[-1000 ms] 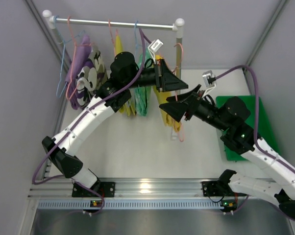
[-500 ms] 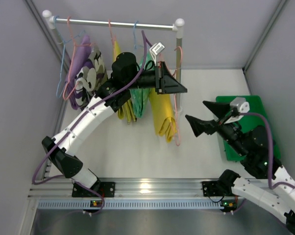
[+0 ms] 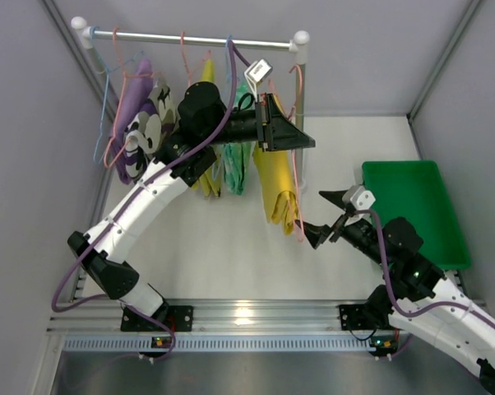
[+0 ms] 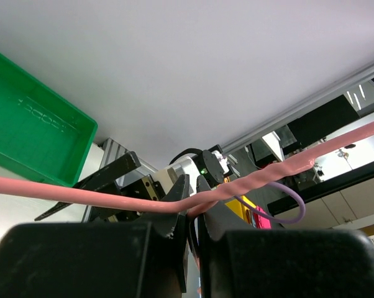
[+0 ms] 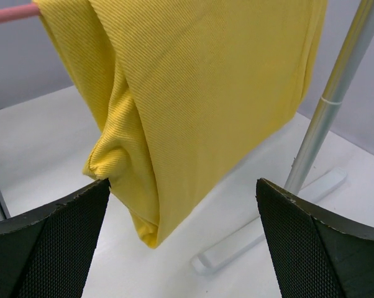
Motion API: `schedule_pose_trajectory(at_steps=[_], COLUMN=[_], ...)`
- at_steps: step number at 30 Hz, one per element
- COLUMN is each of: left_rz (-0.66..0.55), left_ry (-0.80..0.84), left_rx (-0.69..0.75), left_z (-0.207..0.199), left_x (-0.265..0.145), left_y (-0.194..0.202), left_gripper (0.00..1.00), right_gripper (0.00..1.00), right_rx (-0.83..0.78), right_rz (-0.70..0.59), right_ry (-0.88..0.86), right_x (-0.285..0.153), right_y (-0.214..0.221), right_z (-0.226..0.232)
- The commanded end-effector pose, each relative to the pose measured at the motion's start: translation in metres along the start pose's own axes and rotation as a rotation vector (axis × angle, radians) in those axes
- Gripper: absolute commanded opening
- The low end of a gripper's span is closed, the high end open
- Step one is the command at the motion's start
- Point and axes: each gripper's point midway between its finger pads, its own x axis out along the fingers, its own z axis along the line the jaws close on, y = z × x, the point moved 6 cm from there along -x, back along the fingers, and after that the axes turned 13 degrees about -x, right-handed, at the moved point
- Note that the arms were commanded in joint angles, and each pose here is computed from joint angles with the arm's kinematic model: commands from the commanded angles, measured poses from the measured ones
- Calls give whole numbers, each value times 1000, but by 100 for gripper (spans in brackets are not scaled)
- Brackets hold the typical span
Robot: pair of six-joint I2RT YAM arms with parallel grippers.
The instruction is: Remove the trousers from the hanger
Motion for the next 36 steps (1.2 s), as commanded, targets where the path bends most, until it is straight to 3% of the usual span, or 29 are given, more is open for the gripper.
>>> schedule_pose_trajectory(at_steps=[1, 15, 19, 23, 27, 31, 36], left_rz=[-66, -63, -63, -62, -63, -60, -58], left_ry=[200, 189, 189, 184, 184, 188, 185], left_rx=[243, 242, 241, 236, 232, 228, 227], left_z=[-68, -65, -64, -63, -63, -63, -60], left_x=[-13, -12, -10, -11, -11, -12, -11], left_y=[-9, -10, -10, -9, -9, -8, -8], left_gripper=[0, 0, 0, 0, 0, 0, 0], right_gripper=[99, 96, 94, 81, 77, 77, 87], right_rx=[-30, -116, -125, -128, -110, -86, -103], right_rz=[-147, -160, -145, -129, -135, -148, -173], right_ry=[-41, -220, -155, -45, -12, -9, -92], right_x=[5, 6, 11, 19, 25, 31, 28], right_y=[-26, -19, -19, -21, -24, -32, -30], right_z=[2, 28, 22, 9, 5, 4, 15])
